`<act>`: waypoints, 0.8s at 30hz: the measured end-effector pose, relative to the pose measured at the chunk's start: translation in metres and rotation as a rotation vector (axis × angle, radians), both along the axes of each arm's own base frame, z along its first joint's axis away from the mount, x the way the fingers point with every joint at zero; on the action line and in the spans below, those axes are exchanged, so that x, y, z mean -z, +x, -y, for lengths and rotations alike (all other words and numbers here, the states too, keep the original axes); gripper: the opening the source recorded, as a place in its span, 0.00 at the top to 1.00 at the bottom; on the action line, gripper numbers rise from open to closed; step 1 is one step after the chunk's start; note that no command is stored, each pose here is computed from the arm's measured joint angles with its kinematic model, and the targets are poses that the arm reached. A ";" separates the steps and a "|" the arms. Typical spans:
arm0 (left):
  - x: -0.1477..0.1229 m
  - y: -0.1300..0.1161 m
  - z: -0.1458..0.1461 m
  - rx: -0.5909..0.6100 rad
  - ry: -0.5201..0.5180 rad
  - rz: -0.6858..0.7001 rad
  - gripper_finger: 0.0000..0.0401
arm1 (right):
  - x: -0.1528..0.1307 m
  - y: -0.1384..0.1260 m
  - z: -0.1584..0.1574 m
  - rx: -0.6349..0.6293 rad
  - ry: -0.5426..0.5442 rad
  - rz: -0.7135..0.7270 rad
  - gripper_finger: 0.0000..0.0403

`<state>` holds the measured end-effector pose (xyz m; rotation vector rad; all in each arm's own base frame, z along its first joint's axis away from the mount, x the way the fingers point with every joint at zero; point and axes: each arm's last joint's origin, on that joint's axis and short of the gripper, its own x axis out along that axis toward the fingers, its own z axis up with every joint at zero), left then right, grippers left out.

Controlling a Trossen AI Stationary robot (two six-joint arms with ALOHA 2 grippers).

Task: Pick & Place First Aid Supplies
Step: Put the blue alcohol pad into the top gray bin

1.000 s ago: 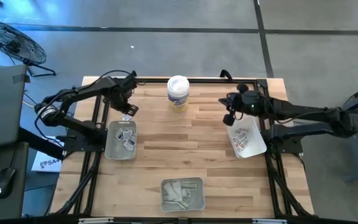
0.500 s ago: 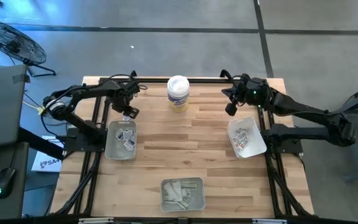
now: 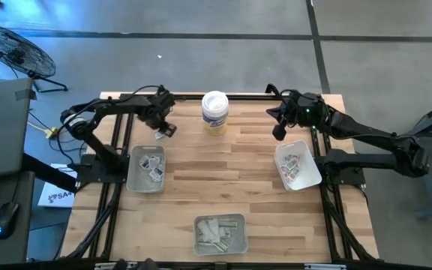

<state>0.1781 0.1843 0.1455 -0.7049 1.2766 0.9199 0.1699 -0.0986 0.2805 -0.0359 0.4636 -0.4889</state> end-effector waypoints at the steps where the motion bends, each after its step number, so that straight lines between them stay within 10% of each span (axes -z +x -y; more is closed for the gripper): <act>1: -0.002 0.003 -0.003 0.003 0.029 0.023 0.66 | 0.000 0.000 -0.001 -0.013 0.007 0.004 0.98; 24: -0.007 0.005 -0.004 -0.090 -0.016 0.056 0.66 | -0.001 0.001 -0.001 -0.018 0.060 0.042 0.98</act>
